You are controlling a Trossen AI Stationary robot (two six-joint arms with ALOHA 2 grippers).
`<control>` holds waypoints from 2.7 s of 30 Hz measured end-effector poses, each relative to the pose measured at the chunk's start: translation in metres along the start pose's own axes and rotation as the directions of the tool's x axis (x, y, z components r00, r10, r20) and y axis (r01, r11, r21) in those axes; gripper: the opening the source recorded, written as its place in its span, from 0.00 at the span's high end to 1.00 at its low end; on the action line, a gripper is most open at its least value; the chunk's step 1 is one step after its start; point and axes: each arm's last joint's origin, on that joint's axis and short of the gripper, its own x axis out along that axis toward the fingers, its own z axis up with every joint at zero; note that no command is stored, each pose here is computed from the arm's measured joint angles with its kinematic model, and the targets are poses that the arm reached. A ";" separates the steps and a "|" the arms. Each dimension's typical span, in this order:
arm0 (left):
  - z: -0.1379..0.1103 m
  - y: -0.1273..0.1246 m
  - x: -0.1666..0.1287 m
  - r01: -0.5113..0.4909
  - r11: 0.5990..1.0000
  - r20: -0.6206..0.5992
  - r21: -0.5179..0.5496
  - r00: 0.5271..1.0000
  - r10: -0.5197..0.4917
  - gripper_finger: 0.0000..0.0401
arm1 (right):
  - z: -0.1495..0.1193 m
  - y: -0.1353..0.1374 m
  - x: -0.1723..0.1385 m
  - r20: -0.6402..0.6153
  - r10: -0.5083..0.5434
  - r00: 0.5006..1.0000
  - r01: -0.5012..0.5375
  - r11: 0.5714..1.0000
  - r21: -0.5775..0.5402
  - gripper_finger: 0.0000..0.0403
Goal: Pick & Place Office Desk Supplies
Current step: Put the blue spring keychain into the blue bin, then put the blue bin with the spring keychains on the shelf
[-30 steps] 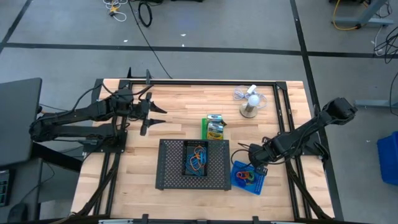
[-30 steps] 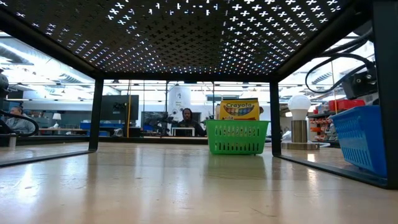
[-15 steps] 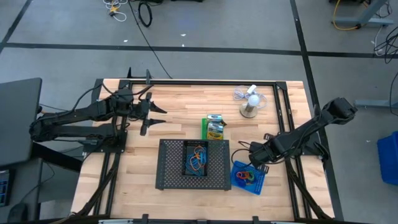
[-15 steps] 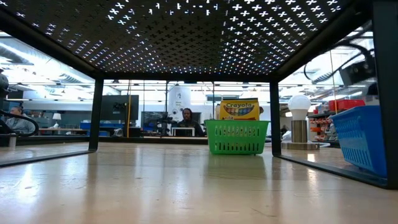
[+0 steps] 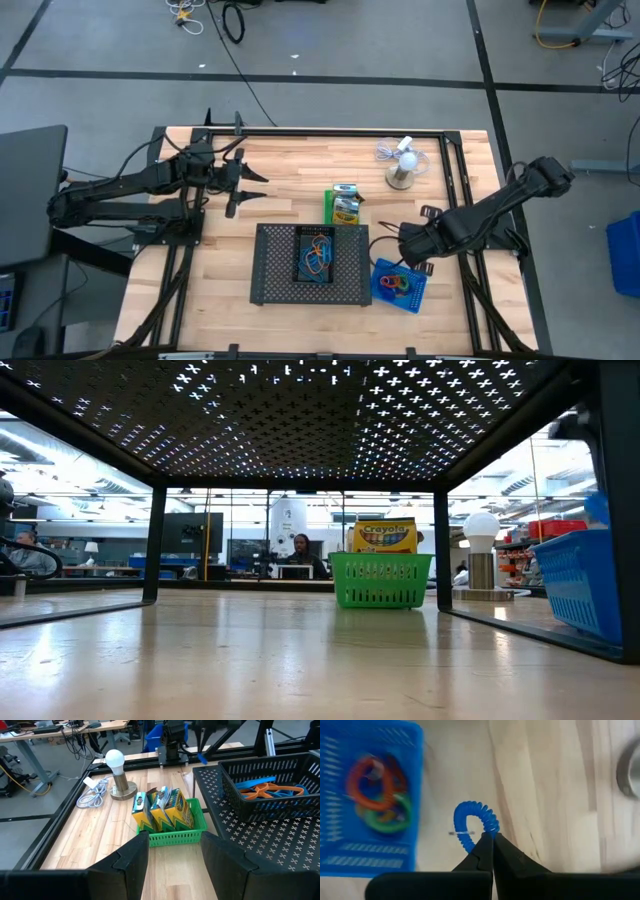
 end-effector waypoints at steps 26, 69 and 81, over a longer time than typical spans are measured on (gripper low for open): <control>0.000 0.000 0.000 0.001 1.000 -0.002 -0.004 1.000 -0.001 0.53 | 0.020 0.050 0.016 0.138 0.398 0.907 -0.391 0.917 -0.077 1.00; 0.000 0.000 0.000 0.000 1.000 -0.001 -0.018 1.000 0.000 0.53 | -0.018 0.076 0.034 -0.073 0.263 0.962 -0.251 0.957 0.143 1.00; 0.000 0.000 0.000 -0.001 1.000 0.000 -0.015 1.000 0.001 0.53 | -0.022 0.081 0.058 -0.225 0.143 0.964 -0.111 0.983 0.147 1.00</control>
